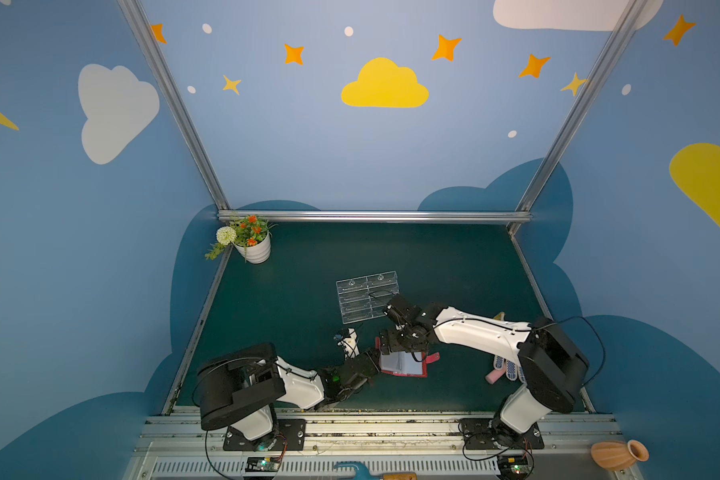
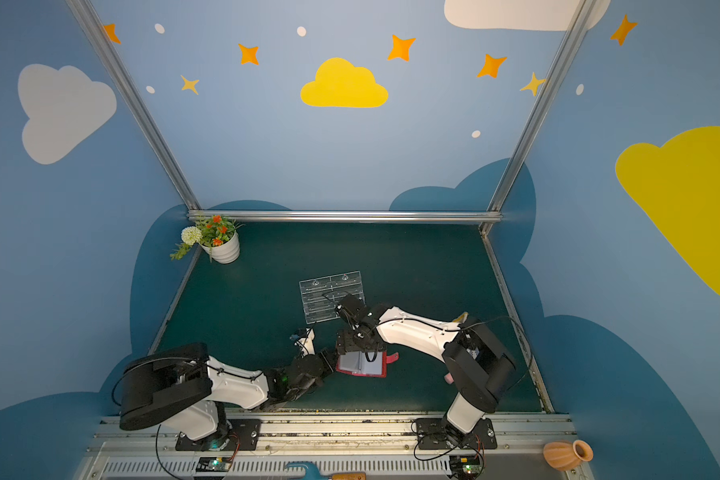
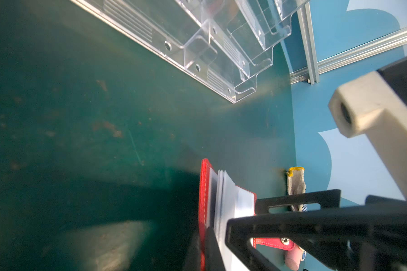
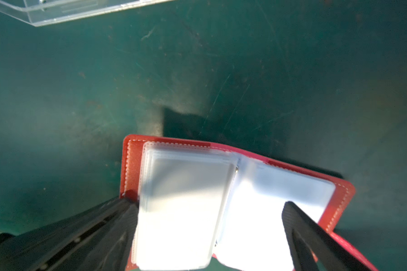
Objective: Take the credit cards out of the card holder
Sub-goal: Flip over the card slot on the card holder.
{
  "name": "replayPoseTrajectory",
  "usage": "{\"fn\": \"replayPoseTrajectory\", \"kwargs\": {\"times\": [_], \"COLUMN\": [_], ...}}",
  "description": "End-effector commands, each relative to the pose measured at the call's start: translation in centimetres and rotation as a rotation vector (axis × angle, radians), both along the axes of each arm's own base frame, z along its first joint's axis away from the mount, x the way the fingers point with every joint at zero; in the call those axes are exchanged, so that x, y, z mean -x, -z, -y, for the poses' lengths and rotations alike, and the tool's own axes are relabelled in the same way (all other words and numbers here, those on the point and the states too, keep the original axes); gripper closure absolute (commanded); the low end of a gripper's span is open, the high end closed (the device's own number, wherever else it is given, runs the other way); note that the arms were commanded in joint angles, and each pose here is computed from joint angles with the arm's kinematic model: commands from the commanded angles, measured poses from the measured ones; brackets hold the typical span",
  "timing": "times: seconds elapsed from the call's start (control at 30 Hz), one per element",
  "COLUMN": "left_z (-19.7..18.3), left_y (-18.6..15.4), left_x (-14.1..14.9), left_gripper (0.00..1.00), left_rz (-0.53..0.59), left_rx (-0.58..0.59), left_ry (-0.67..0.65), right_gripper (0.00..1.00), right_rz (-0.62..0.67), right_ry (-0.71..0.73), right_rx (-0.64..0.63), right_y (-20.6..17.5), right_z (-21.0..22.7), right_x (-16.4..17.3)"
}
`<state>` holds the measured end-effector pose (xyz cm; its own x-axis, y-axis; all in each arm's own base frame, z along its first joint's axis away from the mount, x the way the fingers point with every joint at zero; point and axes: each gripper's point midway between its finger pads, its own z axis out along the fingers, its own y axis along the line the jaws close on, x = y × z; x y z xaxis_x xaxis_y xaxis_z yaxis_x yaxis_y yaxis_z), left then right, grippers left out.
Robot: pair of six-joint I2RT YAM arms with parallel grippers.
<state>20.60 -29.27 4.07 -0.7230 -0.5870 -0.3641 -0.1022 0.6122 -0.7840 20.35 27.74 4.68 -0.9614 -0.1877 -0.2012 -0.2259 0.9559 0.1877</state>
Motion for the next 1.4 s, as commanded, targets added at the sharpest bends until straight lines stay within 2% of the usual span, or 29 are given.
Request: {"fn": "replayPoseTrajectory", "kwargs": {"times": [0.0, 0.5, 0.97, 1.37], "left_z": [0.0, -0.8, -0.8, -0.7], "left_y": [-0.1, 0.2, 0.0, 0.0], "left_x": [-0.2, -0.1, -0.2, -0.1], "left_gripper": [0.95, 0.96, 0.96, 0.96], "left_rz": [0.012, 0.008, 0.014, 0.017], "left_rx": [-0.017, -0.037, -0.039, -0.042], "left_ry": [-0.009, -0.04, -0.042, -0.034], "right_gripper": [0.06, 0.08, 0.13, 0.19], "right_rz": [-0.007, 0.013, 0.026, 0.02], "right_ry": [-0.004, 0.047, 0.102, 0.114], "right_rx": [0.002, 0.08, 0.065, 0.043], "right_y": [0.3, 0.4, -0.2, 0.1], "right_z": [-0.7, 2.6, 5.2, 5.8], "right_x": [-0.1, -0.2, -0.1, 0.0]}}
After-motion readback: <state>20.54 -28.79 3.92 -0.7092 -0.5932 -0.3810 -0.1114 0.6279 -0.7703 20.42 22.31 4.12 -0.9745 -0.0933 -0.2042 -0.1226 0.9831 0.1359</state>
